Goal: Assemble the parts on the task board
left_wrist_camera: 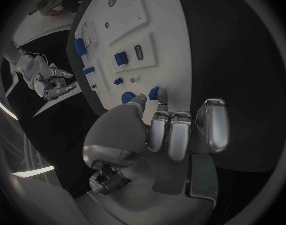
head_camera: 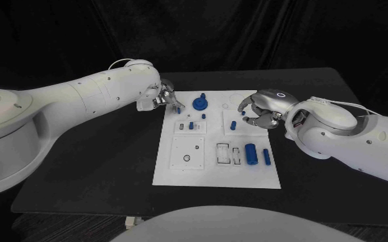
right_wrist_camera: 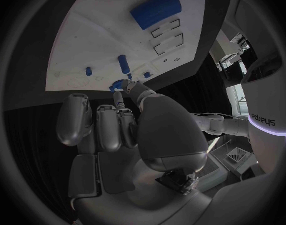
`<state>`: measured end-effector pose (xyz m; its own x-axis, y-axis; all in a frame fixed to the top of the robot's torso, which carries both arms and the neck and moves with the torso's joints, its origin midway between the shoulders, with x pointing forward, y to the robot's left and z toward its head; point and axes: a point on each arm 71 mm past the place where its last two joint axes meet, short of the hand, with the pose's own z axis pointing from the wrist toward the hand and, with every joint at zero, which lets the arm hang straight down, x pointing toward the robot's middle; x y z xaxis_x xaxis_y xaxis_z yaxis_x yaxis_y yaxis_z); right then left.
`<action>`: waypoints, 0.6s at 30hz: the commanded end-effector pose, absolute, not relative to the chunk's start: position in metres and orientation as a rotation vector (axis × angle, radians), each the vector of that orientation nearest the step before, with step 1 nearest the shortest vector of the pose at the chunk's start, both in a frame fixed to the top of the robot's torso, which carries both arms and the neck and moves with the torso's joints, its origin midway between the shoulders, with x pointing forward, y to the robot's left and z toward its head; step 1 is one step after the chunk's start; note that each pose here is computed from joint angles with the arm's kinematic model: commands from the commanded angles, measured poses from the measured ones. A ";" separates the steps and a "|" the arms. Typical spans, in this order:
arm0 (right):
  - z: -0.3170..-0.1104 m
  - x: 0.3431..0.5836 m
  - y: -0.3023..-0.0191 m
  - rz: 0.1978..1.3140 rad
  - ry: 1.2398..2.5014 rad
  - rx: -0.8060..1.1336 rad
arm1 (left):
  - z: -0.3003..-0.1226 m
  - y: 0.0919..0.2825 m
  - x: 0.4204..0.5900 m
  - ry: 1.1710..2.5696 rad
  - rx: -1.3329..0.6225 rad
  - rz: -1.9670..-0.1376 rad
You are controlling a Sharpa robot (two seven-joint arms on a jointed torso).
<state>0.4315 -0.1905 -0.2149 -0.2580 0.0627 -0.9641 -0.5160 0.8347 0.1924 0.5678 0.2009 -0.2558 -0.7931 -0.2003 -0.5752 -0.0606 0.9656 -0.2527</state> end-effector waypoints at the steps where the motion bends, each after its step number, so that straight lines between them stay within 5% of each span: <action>1: -0.215 0.431 -0.191 0.571 1.747 -0.343 | -0.256 0.198 0.567 2.475 -0.171 -0.324; 18: -0.216 0.432 -0.190 0.573 1.756 -0.332 | -0.257 0.195 0.567 2.483 -0.160 -0.334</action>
<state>0.4323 -0.1900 -0.2156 -0.2632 0.0670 -0.9624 -0.5122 0.8357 0.1982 0.5674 0.1976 -0.2562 -0.7945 -0.1972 -0.5744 -0.0502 0.9639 -0.2616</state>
